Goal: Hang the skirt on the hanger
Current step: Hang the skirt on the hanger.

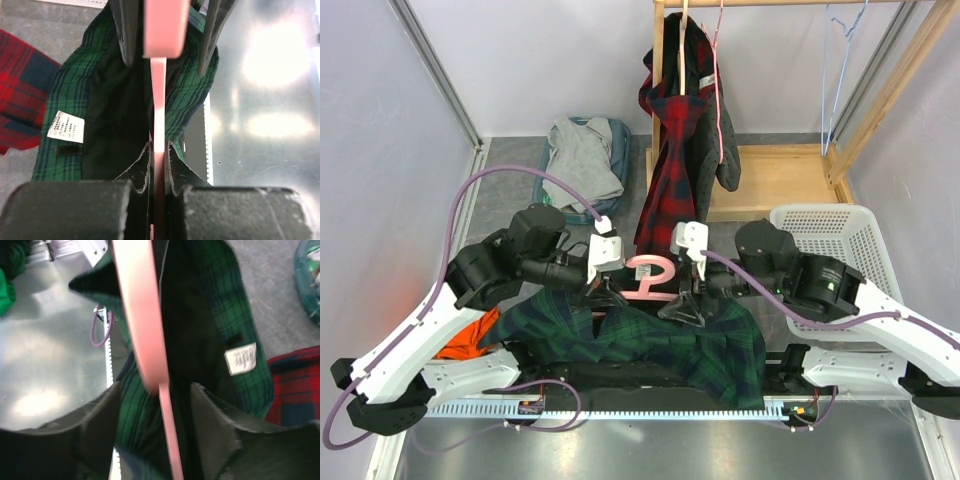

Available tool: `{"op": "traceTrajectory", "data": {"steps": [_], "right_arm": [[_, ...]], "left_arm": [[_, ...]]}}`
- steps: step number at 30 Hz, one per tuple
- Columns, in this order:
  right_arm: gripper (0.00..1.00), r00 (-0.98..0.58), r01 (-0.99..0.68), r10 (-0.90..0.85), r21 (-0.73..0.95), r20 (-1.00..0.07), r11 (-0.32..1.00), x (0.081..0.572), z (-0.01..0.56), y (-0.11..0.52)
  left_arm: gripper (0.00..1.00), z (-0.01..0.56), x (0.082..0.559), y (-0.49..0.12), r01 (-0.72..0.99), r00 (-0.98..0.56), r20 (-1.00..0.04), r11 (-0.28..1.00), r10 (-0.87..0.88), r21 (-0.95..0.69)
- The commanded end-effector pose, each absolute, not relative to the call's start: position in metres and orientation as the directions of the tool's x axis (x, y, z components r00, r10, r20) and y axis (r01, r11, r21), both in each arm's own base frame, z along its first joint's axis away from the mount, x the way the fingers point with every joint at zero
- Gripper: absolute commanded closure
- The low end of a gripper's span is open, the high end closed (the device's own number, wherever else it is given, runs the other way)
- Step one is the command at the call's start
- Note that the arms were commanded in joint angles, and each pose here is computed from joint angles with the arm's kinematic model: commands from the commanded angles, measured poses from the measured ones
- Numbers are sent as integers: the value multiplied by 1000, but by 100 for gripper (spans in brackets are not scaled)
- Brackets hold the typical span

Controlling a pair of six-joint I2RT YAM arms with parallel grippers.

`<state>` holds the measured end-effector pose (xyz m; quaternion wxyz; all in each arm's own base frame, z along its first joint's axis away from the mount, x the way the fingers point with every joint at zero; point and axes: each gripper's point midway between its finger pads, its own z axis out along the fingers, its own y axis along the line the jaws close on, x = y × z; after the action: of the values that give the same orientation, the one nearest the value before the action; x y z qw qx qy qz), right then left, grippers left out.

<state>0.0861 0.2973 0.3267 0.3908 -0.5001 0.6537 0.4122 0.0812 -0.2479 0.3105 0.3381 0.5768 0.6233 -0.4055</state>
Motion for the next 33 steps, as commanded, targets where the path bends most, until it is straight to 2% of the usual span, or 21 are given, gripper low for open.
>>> {"op": "traceTrajectory", "data": {"steps": [1, 4, 7, 10, 11, 13, 14, 15, 16, 17, 18, 19, 20, 24, 28, 33], "right_arm": [[32, -169, -984, -311, 140, -935, 114, 77, 321, 293], [32, -186, -980, -344, 148, -920, 134, 79, 303, 292], [37, -193, -976, -357, 142, -914, 164, 85, 296, 293], [56, -195, -974, -360, 138, -913, 179, 90, 295, 296], [74, -194, -973, -358, 134, -913, 185, 91, 296, 296], [95, -197, -970, -353, 128, -915, 209, 96, 297, 296], [100, -200, -967, -351, 126, -915, 223, 98, 297, 295], [100, -212, -962, -344, 133, -915, 238, 99, 298, 294], [100, -219, -955, -344, 129, -913, 266, 102, 296, 291], [100, -225, -952, -339, 131, -914, 278, 102, 296, 288], [100, -246, -944, -340, 144, -908, 297, 102, 293, 284], [100, -263, -933, -349, 146, -900, 328, 105, 286, 280], [100, -276, -923, -342, 148, -898, 356, 106, 284, 273], [100, -368, -853, -296, 193, -881, 486, 111, 270, 251], [100, -452, -731, -198, 234, -870, 641, 122, 257, 220], [100, -492, -658, -126, 273, -861, 702, 119, 252, 194]], "left_arm": [[98, 333, 79, -244, 1000, -25, -923, 3, 385, -26], [98, 337, 74, -244, 1000, -12, -928, -17, 372, -20], [98, 339, 71, -243, 999, -11, -930, -29, 367, -24], [98, 337, 72, -243, 999, -16, -929, -22, 371, -26], [98, 337, 73, -243, 1000, -19, -928, -16, 372, -27], [98, 336, 75, -242, 1000, -24, -926, 2, 376, -26], [98, 338, 78, -243, 999, -37, -928, 25, 371, -30], [98, 337, 89, -241, 996, -48, -924, 89, 378, -15], [84, 342, 99, -242, 990, -45, -930, 138, 364, 6], [60, 345, 107, -241, 979, -77, -934, 203, 350, -5], [43, 346, 128, -234, 946, -90, -933, 324, 349, 30], [11, 349, 138, -231, 922, -99, -936, 385, 337, 41], [7, 358, 157, -222, 864, -109, -947, 501, 302, 60], [3, 378, 179, -208, 768, -85, -971, 635, 223, 79], [1, 389, 181, -208, 759, -43, -985, 646, 164, 75], [0, 396, 184, -215, 764, -12, -992, 641, 126, 72]]}}
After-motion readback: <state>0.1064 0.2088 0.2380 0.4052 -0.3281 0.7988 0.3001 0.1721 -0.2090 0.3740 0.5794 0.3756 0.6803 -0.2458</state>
